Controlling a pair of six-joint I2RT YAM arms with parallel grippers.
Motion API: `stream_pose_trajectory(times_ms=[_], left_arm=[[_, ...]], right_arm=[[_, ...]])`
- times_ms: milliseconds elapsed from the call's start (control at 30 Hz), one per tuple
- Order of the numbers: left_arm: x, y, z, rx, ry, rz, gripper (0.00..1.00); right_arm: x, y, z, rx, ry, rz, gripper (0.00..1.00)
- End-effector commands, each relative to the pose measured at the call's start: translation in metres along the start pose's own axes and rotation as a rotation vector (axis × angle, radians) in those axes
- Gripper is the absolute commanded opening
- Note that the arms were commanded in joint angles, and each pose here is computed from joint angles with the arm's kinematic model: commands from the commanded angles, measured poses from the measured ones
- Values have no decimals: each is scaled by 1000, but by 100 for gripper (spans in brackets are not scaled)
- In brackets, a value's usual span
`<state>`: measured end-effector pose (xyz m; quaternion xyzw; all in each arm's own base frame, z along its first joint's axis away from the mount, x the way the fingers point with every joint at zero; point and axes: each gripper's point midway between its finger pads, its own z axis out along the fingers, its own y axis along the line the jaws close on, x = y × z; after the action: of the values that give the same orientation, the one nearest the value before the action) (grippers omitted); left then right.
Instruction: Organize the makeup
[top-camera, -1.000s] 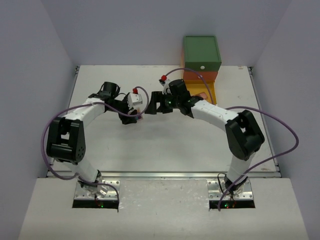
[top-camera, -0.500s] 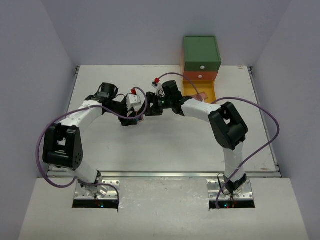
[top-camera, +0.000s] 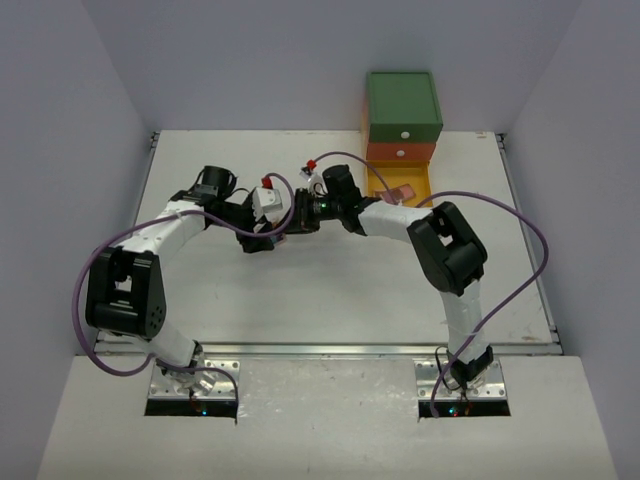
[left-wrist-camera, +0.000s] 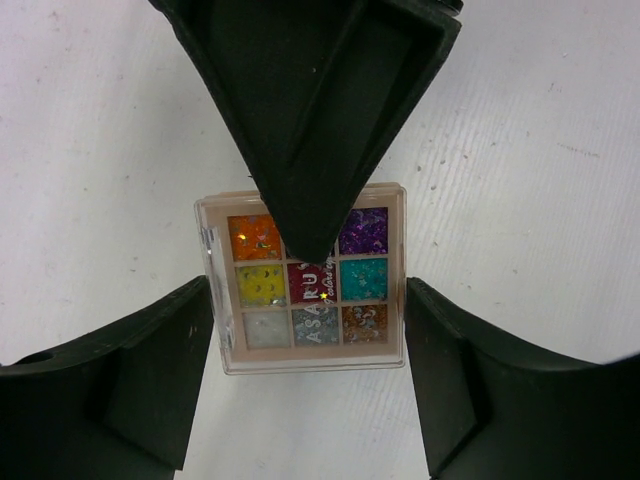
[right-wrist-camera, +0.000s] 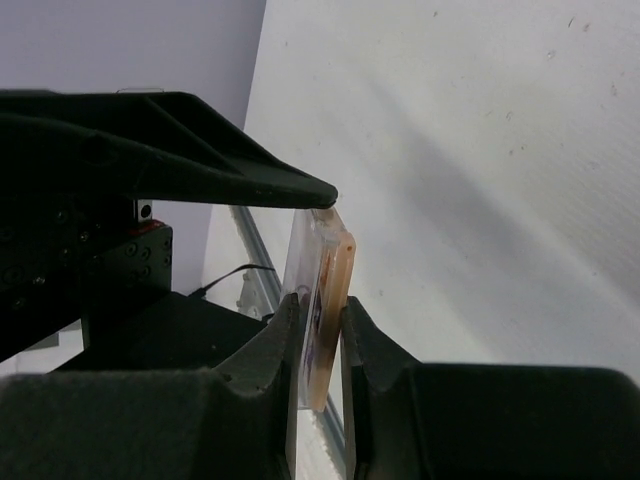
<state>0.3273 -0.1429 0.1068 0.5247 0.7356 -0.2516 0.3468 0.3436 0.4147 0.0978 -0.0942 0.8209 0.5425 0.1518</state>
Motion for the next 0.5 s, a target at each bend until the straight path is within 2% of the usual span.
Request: stream_pose_trajectory(times_ms=[0,33,67,167,267,367,467], left_arm=[[-28,4,-14,-49,-43,-4,89],[-32,5,-18,-67,-48,-25,99],[-36,7,-23,-95,-51,-41,100],[-47,11,-34,-149,-62,-71,100],[-53,16,-50,-229,-35,-180,100],[-49,15,-58,-256,-2,-187,100],[-38,14,-58,-281,27,-188,100]], right_arm=[[-10,32,-17,-68,-38,-142,0],[-13,29,-22,-49,-51,-151,0],[-20,31,-33,-40,-75,-161,0],[-39,21,-65,9,-130,-163,0],[-62,5,-114,143,-202,-216,0],[-81,-5,-159,238,-287,-278,0],[-96,-30,-203,379,-361,-270,0]])
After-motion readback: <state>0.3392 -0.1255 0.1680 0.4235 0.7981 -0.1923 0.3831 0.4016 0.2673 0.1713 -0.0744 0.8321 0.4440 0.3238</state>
